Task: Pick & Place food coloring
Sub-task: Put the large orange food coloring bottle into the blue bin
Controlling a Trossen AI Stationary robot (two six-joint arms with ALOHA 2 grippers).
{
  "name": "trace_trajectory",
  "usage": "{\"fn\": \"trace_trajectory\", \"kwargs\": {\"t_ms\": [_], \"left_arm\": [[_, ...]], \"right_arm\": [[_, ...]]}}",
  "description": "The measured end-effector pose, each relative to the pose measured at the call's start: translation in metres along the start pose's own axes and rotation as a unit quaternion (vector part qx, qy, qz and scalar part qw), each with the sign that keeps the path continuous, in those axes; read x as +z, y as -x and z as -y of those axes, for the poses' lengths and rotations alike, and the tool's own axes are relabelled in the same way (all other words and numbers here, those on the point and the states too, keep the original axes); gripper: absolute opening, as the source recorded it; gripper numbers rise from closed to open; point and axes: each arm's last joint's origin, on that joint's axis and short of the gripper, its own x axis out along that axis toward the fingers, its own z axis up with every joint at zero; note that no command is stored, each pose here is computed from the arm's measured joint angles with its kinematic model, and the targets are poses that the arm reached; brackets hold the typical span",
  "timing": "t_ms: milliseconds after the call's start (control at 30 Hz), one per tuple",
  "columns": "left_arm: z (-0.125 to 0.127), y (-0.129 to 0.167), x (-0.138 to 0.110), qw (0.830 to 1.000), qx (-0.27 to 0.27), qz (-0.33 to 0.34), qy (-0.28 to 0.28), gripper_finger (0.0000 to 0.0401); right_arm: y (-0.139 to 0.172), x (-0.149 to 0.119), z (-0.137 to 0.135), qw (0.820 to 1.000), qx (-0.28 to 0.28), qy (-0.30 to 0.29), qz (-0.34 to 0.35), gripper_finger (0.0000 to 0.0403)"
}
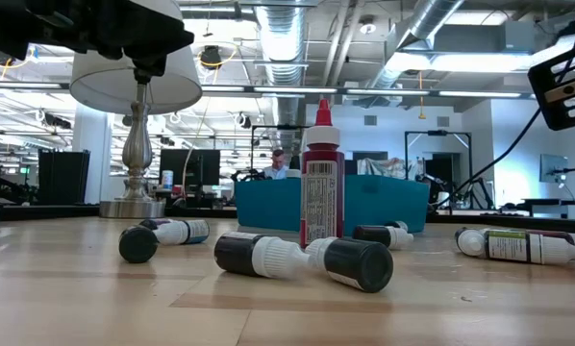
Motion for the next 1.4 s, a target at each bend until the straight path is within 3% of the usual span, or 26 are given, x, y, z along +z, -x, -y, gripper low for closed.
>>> {"fn": "trace_trajectory", "kwargs": {"t_ms": [300, 1000, 1267, 1400], "left_arm": [[0.000, 0.000, 0.000, 1.000, 0.000, -0.002, 0.000, 0.0116], [0.000, 0.000, 0.000, 1.000, 0.000, -0.002, -0.001, 0.0116], [0.000, 0.000, 0.000, 1.000, 0.000, -0.002, -0.002, 0.0116], [0.000, 0.000, 0.000, 1.000, 0.000, -0.002, -0.004, 0.0116]], "right_arm": [[0.000, 0.001, 0.000, 1.000, -0.001, 0.013, 0.002, 0.0045], [0.003, 0.012, 0.006, 0.998, -0.025, 0.039, 0.038, 0.0043], [0.016, 0.034, 0.022, 0.993, -0.067, 0.052, 0.084, 0.0043], [0.024, 0.042, 0.036, 0.987, -0.124, 0.042, 0.092, 0.0043]]}}
